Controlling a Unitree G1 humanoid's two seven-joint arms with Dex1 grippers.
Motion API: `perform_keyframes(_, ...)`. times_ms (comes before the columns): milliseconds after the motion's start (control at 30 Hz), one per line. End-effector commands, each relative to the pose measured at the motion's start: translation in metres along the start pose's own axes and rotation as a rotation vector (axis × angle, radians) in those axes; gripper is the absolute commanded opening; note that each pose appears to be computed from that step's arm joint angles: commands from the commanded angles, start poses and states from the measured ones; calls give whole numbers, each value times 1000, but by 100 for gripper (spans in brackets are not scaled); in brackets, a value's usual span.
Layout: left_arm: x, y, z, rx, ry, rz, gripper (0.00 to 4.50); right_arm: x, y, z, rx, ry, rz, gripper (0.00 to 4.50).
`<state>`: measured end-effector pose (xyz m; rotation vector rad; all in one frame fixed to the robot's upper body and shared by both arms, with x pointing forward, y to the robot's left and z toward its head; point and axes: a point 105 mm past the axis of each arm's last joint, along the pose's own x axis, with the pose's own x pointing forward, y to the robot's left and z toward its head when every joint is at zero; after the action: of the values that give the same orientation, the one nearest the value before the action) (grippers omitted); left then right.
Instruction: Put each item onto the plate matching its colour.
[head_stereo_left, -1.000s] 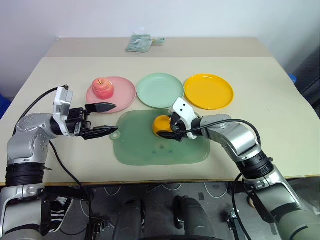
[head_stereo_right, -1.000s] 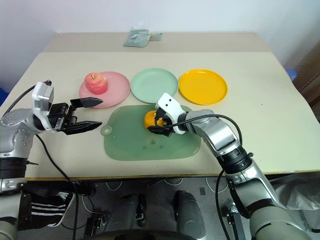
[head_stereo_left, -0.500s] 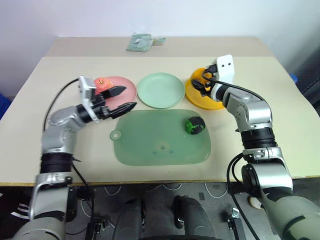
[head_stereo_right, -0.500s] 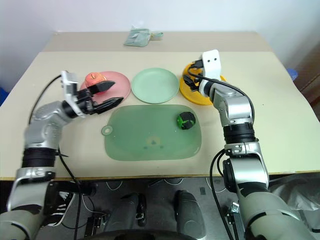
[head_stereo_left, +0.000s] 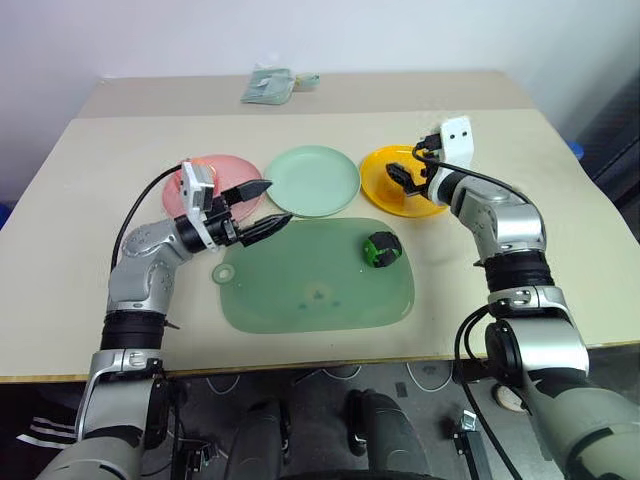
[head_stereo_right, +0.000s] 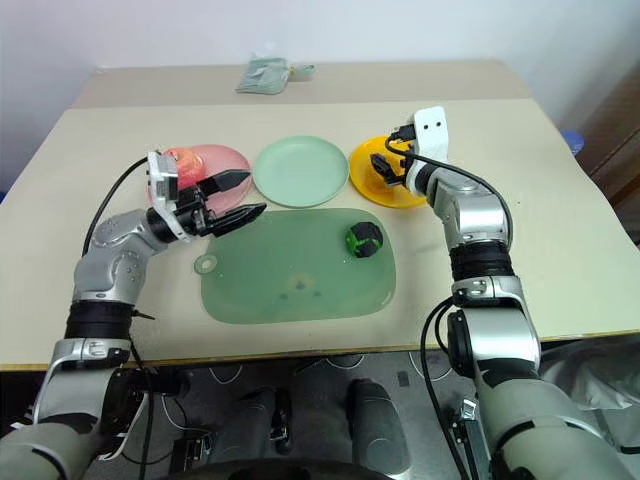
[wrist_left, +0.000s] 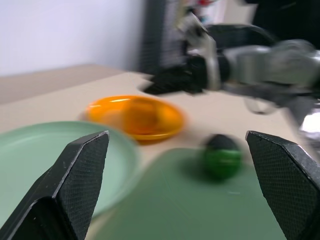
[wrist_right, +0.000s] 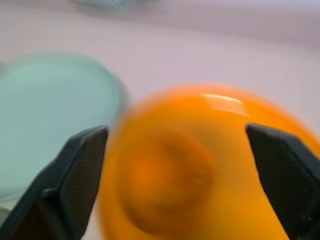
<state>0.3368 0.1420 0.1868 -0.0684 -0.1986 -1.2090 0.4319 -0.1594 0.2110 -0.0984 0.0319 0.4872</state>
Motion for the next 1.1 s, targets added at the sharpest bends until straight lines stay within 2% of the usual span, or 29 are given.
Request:
perform_keyframes(33, -13, -20, 21, -24, -34, -147, 450, -34, 44, 24, -84, -95, 311, 447)
perform_keyframes(133, -25, -24, 20, -48, 15, -190, 450, -67, 67, 17, -128, -81, 474, 447)
perform_keyframes(233, -33, -24, 18, -62, 64, -213, 450, -83, 75, -8, -216, 25, 522, 447)
perform_keyframes(333, -38, -23, 12, -62, 120, -221, 450, -83, 70, -24, -252, 73, 478, 447)
perform_keyframes(533, -38, -21, 11, -57, 122, -226, 450, -75, 52, -51, -296, 174, 378, 447)
perform_keyframes(800, -43, -18, 12, -40, 123, -210, 450, -73, 53, -71, -213, 239, 395, 447)
perform_keyframes(1100, -41, -17, 12, -24, 114, -194, 450, -75, 60, -79, -144, 285, 434, 447)
